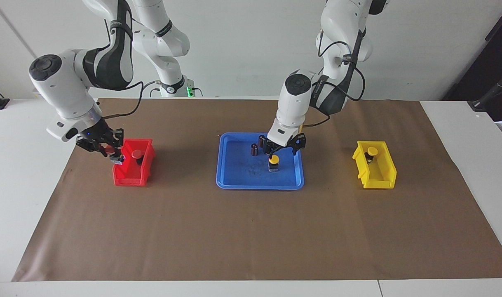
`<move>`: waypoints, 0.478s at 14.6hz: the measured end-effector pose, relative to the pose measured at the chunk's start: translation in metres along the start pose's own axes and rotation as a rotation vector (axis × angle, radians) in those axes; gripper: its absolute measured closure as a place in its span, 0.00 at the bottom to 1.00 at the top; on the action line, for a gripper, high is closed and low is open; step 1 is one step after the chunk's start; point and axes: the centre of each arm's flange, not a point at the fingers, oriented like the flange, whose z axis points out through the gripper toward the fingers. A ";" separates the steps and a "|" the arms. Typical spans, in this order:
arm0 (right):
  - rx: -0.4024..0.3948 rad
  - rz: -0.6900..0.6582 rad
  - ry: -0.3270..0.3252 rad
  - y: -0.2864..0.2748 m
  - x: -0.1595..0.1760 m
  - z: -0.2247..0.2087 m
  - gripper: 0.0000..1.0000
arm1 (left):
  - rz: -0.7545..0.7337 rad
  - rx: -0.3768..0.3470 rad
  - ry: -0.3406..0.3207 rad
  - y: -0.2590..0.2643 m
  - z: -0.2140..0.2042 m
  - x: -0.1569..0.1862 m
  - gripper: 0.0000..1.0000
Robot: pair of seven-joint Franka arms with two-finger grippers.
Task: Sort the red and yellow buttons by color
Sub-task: 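Carry the red button to the red bin while the left gripper grasps the yellow button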
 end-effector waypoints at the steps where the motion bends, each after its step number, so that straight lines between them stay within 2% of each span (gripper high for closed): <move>1: 0.006 0.004 0.006 -0.002 -0.003 0.011 0.59 | -0.004 -0.002 0.001 0.001 0.003 0.001 0.00; 6: -0.001 -0.001 0.047 -0.011 -0.009 0.044 0.59 | -0.017 -0.012 0.009 0.005 0.010 0.003 0.06; 7: -0.002 -0.004 0.049 -0.014 -0.011 0.050 0.59 | -0.018 -0.013 0.010 0.008 0.012 0.001 0.14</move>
